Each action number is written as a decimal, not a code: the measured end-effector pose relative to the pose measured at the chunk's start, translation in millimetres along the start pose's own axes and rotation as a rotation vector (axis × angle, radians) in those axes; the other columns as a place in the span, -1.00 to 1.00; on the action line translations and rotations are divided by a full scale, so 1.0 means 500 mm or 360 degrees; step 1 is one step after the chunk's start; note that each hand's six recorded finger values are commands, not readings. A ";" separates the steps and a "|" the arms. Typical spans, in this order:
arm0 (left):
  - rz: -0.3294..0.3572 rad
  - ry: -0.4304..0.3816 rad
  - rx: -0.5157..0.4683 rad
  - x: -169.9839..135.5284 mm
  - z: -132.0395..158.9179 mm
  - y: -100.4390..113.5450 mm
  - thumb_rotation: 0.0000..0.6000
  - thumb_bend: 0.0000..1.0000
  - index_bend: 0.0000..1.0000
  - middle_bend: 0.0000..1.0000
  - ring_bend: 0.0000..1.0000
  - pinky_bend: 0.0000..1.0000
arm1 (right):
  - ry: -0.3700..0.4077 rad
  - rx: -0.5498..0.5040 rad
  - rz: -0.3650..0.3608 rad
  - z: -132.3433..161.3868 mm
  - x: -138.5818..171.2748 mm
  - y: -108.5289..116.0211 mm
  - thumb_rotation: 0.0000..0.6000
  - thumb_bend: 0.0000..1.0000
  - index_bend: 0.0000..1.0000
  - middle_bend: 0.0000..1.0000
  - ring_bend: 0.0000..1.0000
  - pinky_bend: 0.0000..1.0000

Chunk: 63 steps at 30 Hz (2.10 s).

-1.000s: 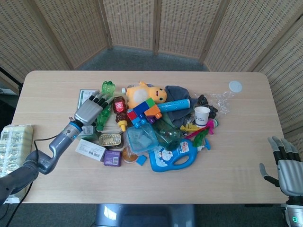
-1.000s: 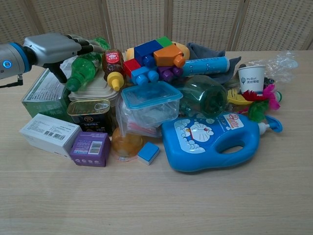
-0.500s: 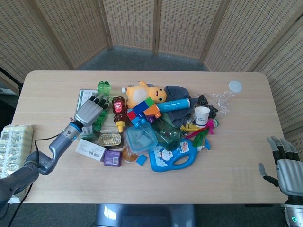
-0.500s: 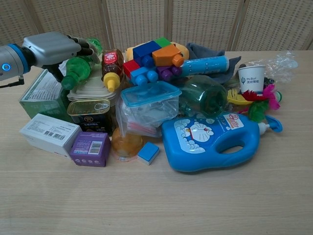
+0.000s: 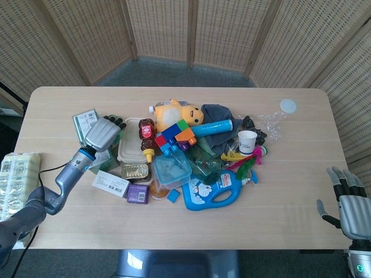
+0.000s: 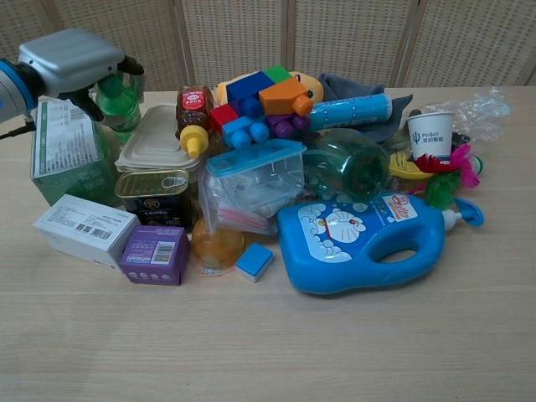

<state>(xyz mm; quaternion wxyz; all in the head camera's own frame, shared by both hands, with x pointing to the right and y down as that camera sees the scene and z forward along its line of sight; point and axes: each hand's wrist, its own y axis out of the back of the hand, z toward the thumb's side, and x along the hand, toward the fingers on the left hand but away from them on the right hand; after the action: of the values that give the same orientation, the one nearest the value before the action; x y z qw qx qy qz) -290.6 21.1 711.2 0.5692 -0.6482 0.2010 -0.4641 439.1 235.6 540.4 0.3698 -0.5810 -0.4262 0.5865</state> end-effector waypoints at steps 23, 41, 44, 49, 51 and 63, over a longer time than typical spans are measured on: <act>0.0385 0.0161 -0.0320 -0.009 -0.060 0.105 1.00 0.17 0.29 0.29 0.42 0.46 | 0.0014 -0.0010 0.0009 0.003 -0.004 -0.007 0.65 -0.16 -0.93 -0.99 -1.00 -1.00; 0.0512 0.0251 -0.0408 -0.018 -0.102 0.153 1.00 0.19 0.33 0.33 0.49 0.53 | 0.0017 -0.0012 0.0020 0.005 -0.006 -0.012 0.66 -0.16 -0.93 -0.99 -1.00 -1.00; 0.0537 0.0250 -0.0412 -0.016 -0.109 0.172 1.00 0.19 0.33 0.34 0.49 0.53 | 0.0019 -0.0017 0.0023 0.006 -0.007 -0.014 0.65 -0.16 -0.93 -0.99 -1.00 -1.00; 0.0583 0.0233 -0.0410 -0.015 -0.117 0.212 1.00 0.20 0.34 0.35 0.49 0.54 | 0.0026 -0.0030 0.0031 0.008 -0.008 -0.020 0.65 -0.16 -0.93 -0.99 -1.00 -1.00; 0.0602 0.0227 -0.0408 -0.015 -0.119 0.229 1.00 0.20 0.34 0.35 0.50 0.55 | 0.0028 -0.0035 0.0033 0.008 -0.009 -0.023 0.64 -0.16 -0.93 -0.99 -1.00 -1.00; 0.0710 0.0226 -0.0399 -0.020 -0.142 0.365 1.00 0.20 0.34 0.35 0.50 0.55 | 0.0052 -0.0059 0.0037 0.012 -0.010 -0.028 0.65 -0.16 -0.93 -0.99 -1.00 -1.00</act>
<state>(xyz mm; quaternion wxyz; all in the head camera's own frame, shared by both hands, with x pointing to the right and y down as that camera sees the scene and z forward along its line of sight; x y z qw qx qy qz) -305.7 -59.7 533.2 0.5570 -0.6193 0.4342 -0.3430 432.4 235.4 555.1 0.3591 -0.6023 -0.4240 0.5732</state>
